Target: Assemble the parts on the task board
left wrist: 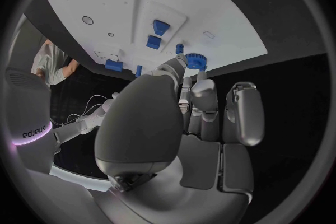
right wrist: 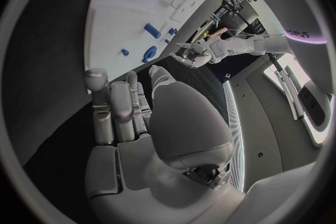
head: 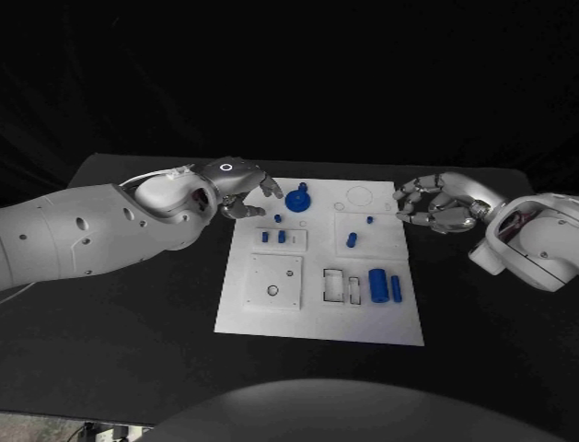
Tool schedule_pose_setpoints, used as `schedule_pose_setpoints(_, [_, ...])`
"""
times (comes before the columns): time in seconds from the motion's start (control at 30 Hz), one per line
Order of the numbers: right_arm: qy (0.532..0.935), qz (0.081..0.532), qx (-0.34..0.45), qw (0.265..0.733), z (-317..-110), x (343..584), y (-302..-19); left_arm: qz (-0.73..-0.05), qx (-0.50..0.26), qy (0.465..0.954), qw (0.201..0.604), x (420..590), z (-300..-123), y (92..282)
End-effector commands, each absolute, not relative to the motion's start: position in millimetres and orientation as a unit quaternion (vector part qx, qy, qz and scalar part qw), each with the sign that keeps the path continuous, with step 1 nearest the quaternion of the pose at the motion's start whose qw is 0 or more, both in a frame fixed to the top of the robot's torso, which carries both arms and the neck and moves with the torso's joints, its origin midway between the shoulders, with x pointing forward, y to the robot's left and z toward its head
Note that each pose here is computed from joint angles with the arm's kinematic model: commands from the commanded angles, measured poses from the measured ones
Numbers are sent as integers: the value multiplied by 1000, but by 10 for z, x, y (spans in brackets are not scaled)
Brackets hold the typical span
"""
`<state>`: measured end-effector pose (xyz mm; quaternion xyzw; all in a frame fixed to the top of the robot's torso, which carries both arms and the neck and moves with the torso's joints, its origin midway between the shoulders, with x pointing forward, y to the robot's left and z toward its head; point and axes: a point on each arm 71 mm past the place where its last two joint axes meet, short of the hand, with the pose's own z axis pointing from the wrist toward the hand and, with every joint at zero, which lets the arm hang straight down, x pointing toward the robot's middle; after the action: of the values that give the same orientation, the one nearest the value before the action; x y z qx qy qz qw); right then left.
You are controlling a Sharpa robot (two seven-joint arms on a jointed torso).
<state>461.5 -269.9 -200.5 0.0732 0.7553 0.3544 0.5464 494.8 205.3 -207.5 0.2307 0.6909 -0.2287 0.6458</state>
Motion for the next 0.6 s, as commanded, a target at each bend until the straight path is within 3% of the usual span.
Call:
schedule_pose_setpoints(0.03, [732,358,40,578,-1834,4643,-2639,-245,226,661,672,4892,-1972,2113])
schedule_pose_setpoints(0.3, [729,309,-82,605,-1471,4748,-2349,-233,174,649,703,4791,-1868,2431])
schedule_pose_setpoints(0.47, [735,260,-167,604,-1477,4818,-2142,-265,124,622,726,4769,-1789,2537])
schedule_pose_setpoints(0.6, [743,200,-236,593,-1603,4877,-1981,-306,70,587,746,4765,-1715,2580])
